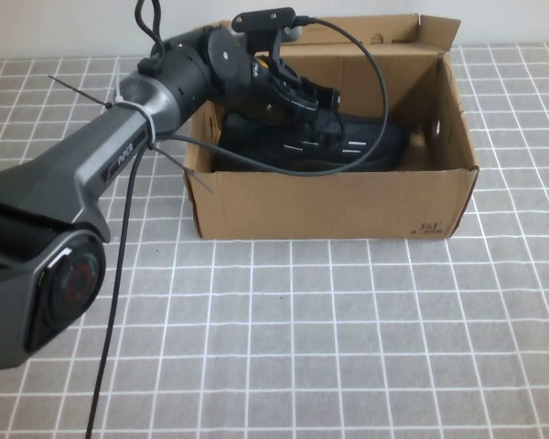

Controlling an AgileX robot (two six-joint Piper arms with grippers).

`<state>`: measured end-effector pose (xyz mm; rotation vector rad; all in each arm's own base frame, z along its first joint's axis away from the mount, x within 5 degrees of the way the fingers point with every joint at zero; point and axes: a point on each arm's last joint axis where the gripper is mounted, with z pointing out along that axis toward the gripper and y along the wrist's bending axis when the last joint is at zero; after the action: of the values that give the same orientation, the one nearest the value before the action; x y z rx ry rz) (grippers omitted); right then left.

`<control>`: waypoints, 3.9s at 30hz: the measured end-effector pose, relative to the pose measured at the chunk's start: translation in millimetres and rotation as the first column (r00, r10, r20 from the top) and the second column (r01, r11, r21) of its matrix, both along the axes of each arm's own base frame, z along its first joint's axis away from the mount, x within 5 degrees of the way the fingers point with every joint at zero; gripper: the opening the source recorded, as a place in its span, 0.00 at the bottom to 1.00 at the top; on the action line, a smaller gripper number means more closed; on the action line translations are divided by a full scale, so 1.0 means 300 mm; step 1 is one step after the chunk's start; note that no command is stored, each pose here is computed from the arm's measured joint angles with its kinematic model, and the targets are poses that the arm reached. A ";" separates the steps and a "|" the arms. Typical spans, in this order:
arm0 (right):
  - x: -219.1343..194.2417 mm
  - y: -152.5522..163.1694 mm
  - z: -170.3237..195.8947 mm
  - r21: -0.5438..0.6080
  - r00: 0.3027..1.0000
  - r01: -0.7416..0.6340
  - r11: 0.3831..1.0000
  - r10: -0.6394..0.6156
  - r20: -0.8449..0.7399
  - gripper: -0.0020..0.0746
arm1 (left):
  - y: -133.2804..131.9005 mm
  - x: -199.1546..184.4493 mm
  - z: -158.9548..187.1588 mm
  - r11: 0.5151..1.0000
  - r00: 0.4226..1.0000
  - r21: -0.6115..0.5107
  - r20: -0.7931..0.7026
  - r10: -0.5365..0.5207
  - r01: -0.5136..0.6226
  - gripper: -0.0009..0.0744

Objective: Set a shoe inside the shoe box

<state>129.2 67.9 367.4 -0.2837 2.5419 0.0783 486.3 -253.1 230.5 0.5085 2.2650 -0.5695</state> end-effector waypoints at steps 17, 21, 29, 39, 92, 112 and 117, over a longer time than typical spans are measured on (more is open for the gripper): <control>0.001 0.005 0.001 0.020 1.000 -0.002 1.000 0.002 0.003 0.00 | -0.042 -0.011 0.014 0.964 0.946 0.047 0.184 -0.267 0.263 0.01; 0.000 0.006 0.001 0.024 1.000 -0.001 1.000 0.001 0.001 0.01 | -0.040 -0.009 0.011 0.957 0.935 0.073 0.205 -0.291 0.282 0.01; -0.001 0.008 0.001 0.031 1.000 -0.003 1.000 0.003 -0.004 0.01 | -0.039 -0.001 0.014 0.955 0.924 0.084 0.242 -0.295 0.283 0.01; -0.006 0.015 -0.001 0.054 1.000 -0.010 0.999 0.011 -0.021 0.01 | -0.030 0.009 0.016 0.973 0.948 0.023 0.220 -0.229 0.230 0.52; -0.580 -0.291 0.043 0.387 0.872 -0.383 0.839 0.190 0.451 0.01 | 0.602 -1.173 0.610 0.999 0.787 0.015 0.616 0.015 -0.031 0.01; -0.392 -0.154 -0.121 0.470 0.771 -0.456 0.756 0.073 0.632 0.01 | 0.753 -1.412 0.010 0.978 0.659 -0.149 0.723 0.209 -0.148 0.01; -0.342 -0.129 -0.192 0.487 0.754 -0.448 0.750 0.023 0.657 0.01 | 0.755 -1.405 -0.088 0.980 0.687 -0.105 0.700 0.193 -0.168 0.01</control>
<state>26.5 29.1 309.7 -0.3171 1.6695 0.7942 64.9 -26.7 204.1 0.3879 1.5258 -0.2361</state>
